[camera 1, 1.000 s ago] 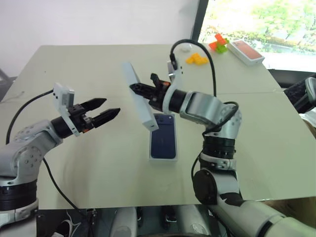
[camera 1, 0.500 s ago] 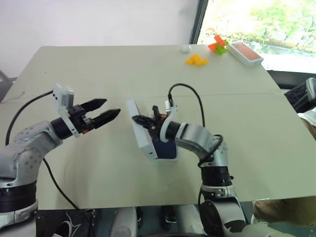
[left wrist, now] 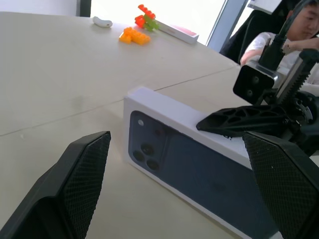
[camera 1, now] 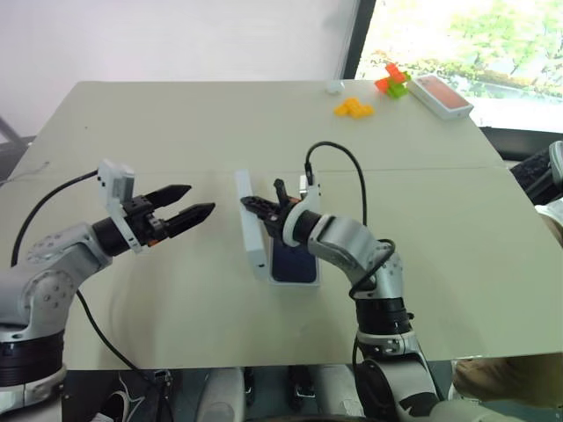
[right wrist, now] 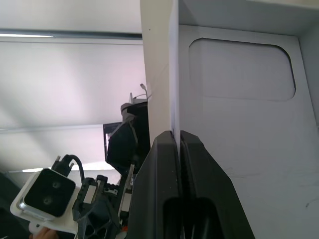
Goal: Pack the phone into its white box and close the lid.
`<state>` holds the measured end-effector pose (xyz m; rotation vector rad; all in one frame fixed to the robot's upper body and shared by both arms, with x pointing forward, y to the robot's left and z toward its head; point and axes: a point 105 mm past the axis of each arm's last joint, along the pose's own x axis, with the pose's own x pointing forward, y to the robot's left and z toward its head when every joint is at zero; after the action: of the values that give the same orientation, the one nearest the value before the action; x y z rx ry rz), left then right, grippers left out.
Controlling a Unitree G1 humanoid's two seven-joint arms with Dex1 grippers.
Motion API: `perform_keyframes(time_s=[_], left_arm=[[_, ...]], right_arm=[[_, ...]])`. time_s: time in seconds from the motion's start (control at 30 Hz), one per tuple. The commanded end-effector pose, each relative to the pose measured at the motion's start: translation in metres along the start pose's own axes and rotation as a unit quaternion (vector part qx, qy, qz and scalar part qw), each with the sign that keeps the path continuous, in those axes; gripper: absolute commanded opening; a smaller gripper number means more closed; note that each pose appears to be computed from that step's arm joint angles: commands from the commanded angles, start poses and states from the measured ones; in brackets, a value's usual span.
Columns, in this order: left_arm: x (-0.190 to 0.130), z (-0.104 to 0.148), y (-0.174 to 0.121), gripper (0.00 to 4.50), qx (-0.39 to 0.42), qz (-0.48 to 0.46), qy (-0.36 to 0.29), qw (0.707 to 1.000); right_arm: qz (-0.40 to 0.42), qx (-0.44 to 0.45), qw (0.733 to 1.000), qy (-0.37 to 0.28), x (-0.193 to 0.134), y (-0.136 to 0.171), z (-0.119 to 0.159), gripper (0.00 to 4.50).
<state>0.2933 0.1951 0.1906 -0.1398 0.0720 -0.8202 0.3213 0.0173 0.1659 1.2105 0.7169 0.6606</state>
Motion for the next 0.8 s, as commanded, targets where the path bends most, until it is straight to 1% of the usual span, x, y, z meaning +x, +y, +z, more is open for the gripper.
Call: perform_keyframes(time_s=[0.03,0.3,0.57,0.7,0.8], left_arm=[[-0.003,0.007,-0.005,4.50,0.023,-0.008,-0.005,1.000],[-0.003,-0.002,-0.005,4.50,0.020,-0.006,0.006,1.000],[0.004,-0.025,-0.009,4.50,0.016,-0.012,0.030,0.999],[0.012,-0.037,-0.014,4.50,0.013,-0.023,0.039,0.999],[0.020,-0.046,-0.018,4.50,-0.005,-0.034,0.044,0.998]], right_arm=[[-0.052,0.033,0.998,-0.031,0.001,-0.022,0.005,0.05],[-0.076,0.027,0.996,-0.037,-0.006,-0.032,0.003,0.05],[-0.085,0.007,0.995,-0.047,-0.012,-0.038,0.007,0.05],[-0.080,0.006,0.995,-0.051,-0.013,-0.036,0.008,0.05],[-0.078,0.003,0.996,-0.048,-0.012,-0.035,0.008,0.05]])
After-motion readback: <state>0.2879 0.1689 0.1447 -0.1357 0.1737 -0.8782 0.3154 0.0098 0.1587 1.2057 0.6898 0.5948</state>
